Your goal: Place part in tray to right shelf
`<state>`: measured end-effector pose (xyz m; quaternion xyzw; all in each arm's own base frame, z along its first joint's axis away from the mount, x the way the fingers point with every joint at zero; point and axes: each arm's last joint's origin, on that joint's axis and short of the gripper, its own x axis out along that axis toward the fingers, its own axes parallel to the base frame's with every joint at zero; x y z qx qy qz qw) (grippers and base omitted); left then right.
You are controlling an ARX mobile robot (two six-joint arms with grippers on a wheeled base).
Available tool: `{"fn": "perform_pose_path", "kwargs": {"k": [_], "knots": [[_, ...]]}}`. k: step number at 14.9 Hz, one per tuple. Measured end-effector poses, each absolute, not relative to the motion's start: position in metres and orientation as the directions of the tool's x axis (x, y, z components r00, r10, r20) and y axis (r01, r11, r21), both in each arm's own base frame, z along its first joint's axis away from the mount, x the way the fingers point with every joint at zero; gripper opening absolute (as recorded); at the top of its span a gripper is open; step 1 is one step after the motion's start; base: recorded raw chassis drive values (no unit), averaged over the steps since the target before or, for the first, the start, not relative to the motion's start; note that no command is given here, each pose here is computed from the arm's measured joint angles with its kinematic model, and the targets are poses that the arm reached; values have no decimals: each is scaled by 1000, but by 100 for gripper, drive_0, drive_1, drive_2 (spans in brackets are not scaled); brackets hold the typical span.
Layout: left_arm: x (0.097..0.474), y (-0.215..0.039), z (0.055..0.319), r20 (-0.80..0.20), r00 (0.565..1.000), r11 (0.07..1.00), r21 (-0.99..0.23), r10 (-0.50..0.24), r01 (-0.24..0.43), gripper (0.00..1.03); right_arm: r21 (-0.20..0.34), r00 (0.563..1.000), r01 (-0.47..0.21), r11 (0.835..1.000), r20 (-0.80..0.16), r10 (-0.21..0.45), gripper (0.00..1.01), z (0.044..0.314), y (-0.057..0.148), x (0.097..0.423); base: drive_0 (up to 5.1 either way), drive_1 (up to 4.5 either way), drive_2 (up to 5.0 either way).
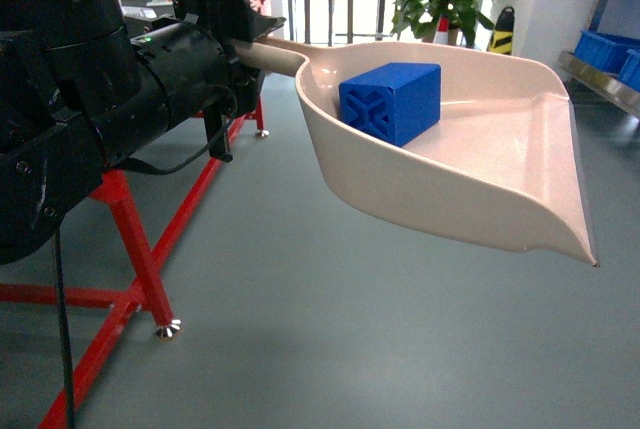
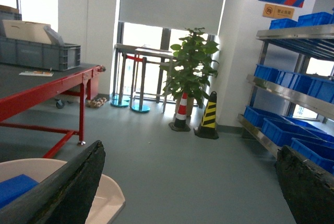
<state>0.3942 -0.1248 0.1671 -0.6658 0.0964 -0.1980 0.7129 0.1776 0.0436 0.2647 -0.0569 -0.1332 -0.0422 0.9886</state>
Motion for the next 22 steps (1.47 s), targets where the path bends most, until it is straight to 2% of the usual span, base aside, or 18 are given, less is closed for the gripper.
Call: {"fn": "perform_pose_path", "kwargs": {"k": [5,10,22], "knots": [[396,-119,167,123,913,40,-988,-388,150,12,-105,963,99,990,259,-69,98,263,44,179,-12,421,-446],[394,-126,167,127,901,36,-987,-416,156,12,-103,962,99,990,263,-69,98,264,44,179,-12,421,-446],[394,-125,167,127,903,37,-987,-410,155,12,-103,962,100,990,264,-69,98,264,44,178,-12,421,-446]]}}
